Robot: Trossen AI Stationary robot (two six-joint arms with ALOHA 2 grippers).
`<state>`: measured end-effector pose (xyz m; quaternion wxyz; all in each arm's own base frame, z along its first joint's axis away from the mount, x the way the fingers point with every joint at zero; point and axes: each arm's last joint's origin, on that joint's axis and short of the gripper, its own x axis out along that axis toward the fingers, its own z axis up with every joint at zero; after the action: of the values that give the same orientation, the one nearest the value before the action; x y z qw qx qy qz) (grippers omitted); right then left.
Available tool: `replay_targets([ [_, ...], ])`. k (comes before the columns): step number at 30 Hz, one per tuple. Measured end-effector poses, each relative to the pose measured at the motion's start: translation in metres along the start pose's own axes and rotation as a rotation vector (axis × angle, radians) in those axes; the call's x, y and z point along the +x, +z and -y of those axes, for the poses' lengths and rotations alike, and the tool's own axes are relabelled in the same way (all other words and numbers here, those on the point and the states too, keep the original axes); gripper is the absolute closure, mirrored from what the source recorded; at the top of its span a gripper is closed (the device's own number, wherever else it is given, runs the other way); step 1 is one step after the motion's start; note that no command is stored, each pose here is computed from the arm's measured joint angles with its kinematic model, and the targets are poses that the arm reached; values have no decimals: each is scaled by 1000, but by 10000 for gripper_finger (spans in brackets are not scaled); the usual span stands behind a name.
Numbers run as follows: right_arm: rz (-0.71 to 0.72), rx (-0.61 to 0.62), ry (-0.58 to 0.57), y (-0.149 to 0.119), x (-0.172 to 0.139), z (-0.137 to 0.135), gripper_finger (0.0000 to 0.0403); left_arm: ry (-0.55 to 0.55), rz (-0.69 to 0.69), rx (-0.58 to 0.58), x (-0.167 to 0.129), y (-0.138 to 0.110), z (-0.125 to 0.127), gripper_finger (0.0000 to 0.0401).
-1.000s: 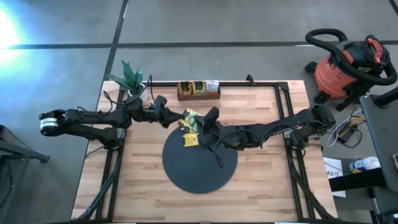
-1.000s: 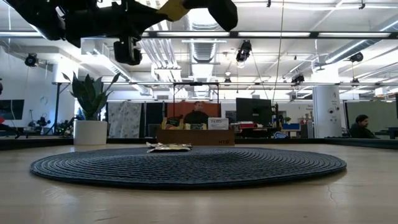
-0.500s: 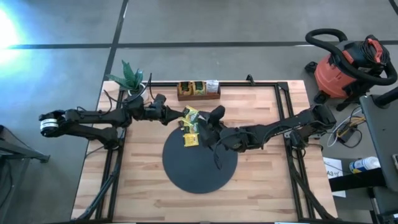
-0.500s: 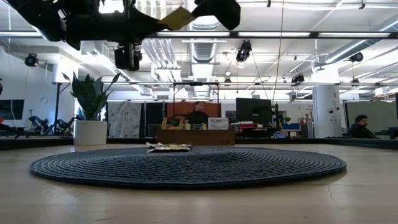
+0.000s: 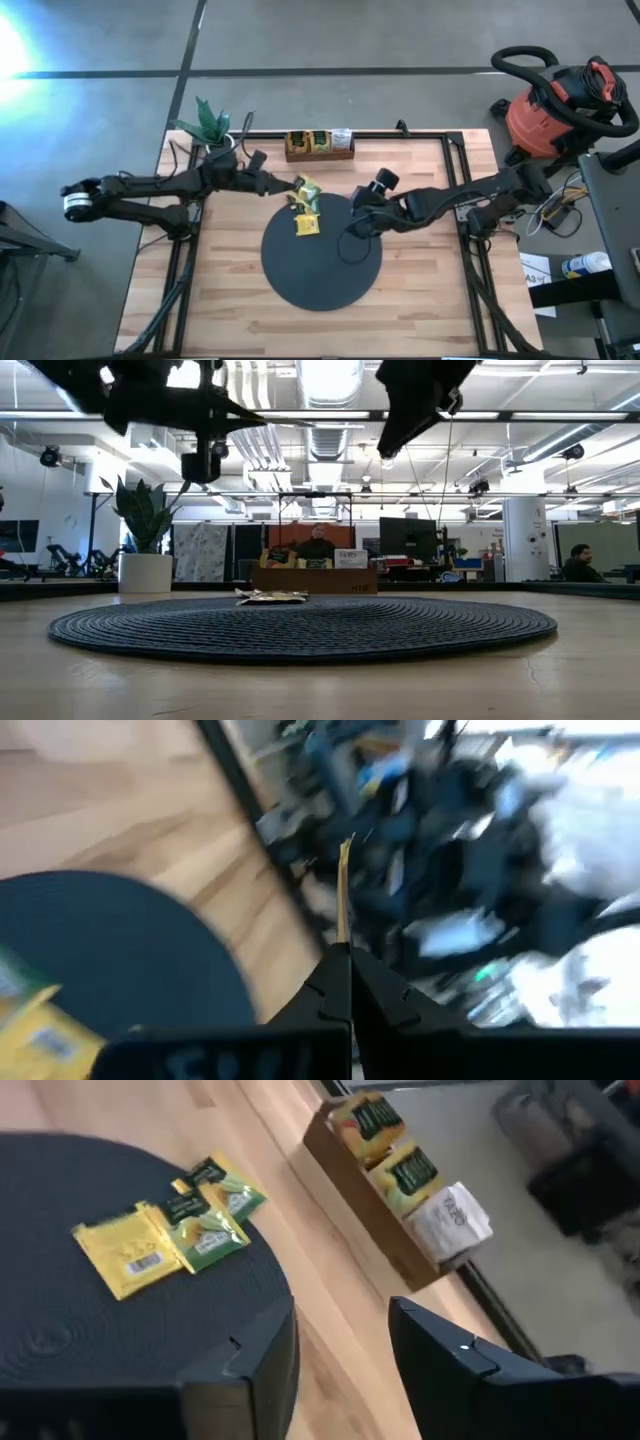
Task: Pick & Place Tea
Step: Put the yellow tea bag into the middle section of the wooden organizer
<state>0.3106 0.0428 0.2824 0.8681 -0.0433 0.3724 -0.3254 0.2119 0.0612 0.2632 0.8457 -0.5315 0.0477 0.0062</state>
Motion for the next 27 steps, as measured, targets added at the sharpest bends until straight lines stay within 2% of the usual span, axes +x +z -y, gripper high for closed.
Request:
replay_targets([
  [2,7,33,49,5,-1,5,245,79,-75,85,3,3,11,401],
  [6,-38,119,267,19,5,17,253,269,-287,363,7,7,37,401],
  [8,-53,150,294,24,11,26,257,363,-381,506,7,7,48,401],
  [11,-30,179,263,33,15,38,261,455,-450,672,10,5,63,401],
  [14,-8,135,290,42,14,46,264,455,-499,819,16,0,74,401],
  [19,54,-79,394,51,11,46,276,455,-567,1092,33,-12,82,401],
  [22,71,-94,425,55,7,46,288,471,-585,1151,42,-14,82,401],
  [24,86,-87,487,59,5,47,296,475,-596,1161,47,-14,81,401],
  [27,95,-83,500,62,3,48,307,478,-610,1199,54,-13,81,401],
])
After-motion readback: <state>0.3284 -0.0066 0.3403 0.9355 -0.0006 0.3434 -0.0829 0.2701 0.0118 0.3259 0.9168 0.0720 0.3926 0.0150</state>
